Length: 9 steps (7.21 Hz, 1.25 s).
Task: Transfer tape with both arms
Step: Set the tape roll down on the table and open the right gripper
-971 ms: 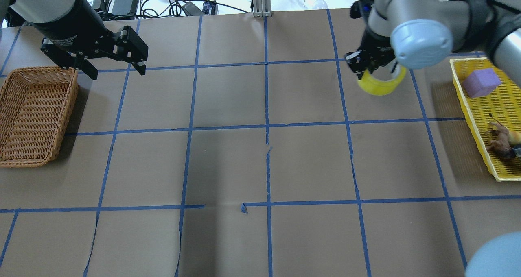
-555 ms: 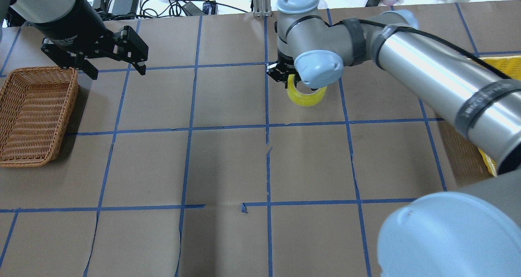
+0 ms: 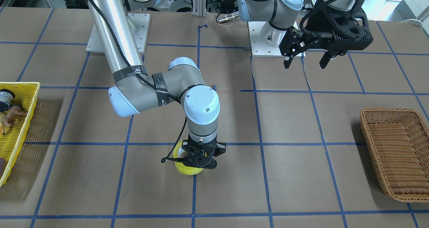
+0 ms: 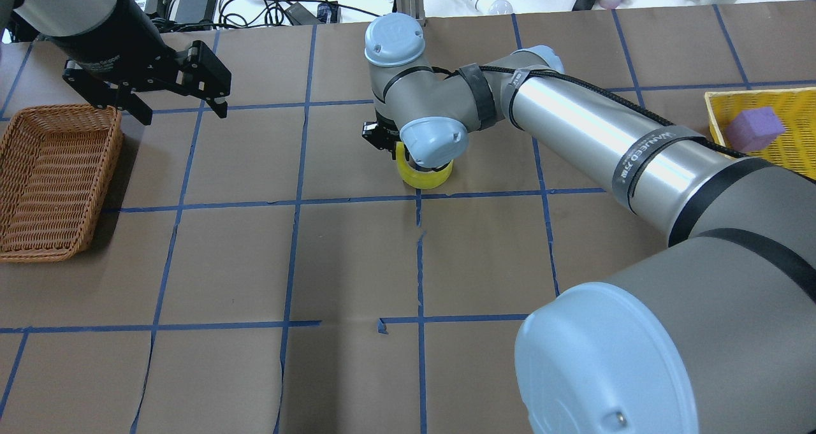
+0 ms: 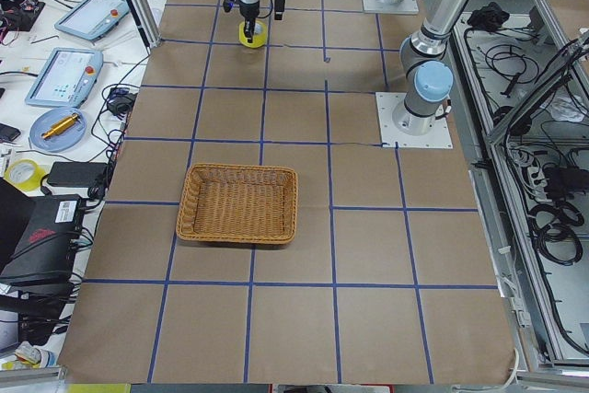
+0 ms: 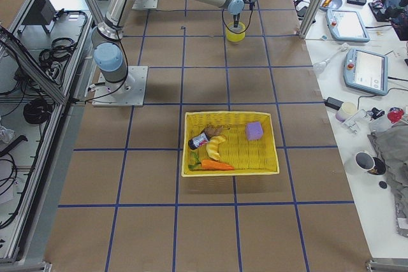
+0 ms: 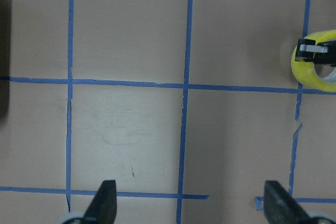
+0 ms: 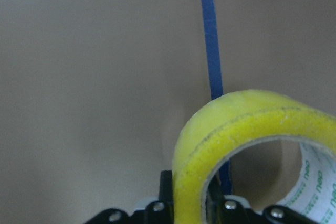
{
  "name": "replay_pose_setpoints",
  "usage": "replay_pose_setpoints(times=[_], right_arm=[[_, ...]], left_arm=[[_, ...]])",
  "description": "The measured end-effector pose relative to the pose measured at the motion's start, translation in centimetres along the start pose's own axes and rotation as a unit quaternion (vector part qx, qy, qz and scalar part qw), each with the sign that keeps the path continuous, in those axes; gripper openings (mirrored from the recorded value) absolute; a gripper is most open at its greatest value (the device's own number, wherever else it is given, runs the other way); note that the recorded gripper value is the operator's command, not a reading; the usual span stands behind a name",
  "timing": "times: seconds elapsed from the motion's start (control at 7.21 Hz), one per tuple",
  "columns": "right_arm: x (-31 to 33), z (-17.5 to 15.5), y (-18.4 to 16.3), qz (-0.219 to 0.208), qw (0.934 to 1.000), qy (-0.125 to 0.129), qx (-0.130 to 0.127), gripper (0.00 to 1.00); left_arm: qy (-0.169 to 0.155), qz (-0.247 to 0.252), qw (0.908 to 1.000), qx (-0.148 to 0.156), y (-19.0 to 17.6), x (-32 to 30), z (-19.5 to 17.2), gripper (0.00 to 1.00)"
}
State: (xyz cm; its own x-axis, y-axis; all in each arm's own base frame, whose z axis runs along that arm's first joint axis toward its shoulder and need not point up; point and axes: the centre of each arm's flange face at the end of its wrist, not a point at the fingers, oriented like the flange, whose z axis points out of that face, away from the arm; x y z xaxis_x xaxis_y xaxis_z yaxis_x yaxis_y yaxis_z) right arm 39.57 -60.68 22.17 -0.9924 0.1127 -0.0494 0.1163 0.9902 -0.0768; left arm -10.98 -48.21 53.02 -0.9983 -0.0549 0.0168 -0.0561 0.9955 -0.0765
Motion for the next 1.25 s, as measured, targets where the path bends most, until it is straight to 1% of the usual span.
replay_pose_setpoints(times=[0.28, 0.55, 0.69, 0.83, 0.97, 1.11, 1.25], right_arm=[[-0.5, 1.0, 0.4, 0.005, 1.0, -0.004, -0.003, 1.0], [-1.1, 0.3, 1.0, 0.013, 0.9999, -0.008, -0.002, 1.0], [-0.7, -1.8, 1.0, 0.011, 0.9999, -0.008, 0.004, 1.0], [1.0, -5.4, 0.8, -0.002, 1.0, 0.0, 0.005, 1.0], [4.4, -9.6, -0.1, -0.014, 0.9997, 0.017, 0.007, 1.0], [8.7, -13.7, -1.1, -0.016, 0.9994, 0.031, 0.005, 1.0], [13.5, -18.0, -1.6, -0.027, 0.9989, 0.039, -0.002, 1.0]], left_arm=[[0.0, -0.001, 1.0, 0.0, 0.0, -0.1, 0.0, 1.0], [0.0, -0.001, 1.0, 0.001, 0.1, -0.1, -0.1, 1.0], [-0.001, 0.0, 1.0, 0.0, 0.1, -0.1, 0.0, 1.0], [0.0, 0.0, 1.0, 0.0, 0.1, -0.1, 0.0, 1.0], [0.0, 0.0, 1.0, 0.0, 0.1, -0.1, 0.0, 1.0], [0.001, 0.0, 1.0, -0.001, 0.1, 0.0, 0.2, 1.0], [0.001, 0.0, 1.0, -0.004, -0.1, 0.0, 0.5, 1.0]])
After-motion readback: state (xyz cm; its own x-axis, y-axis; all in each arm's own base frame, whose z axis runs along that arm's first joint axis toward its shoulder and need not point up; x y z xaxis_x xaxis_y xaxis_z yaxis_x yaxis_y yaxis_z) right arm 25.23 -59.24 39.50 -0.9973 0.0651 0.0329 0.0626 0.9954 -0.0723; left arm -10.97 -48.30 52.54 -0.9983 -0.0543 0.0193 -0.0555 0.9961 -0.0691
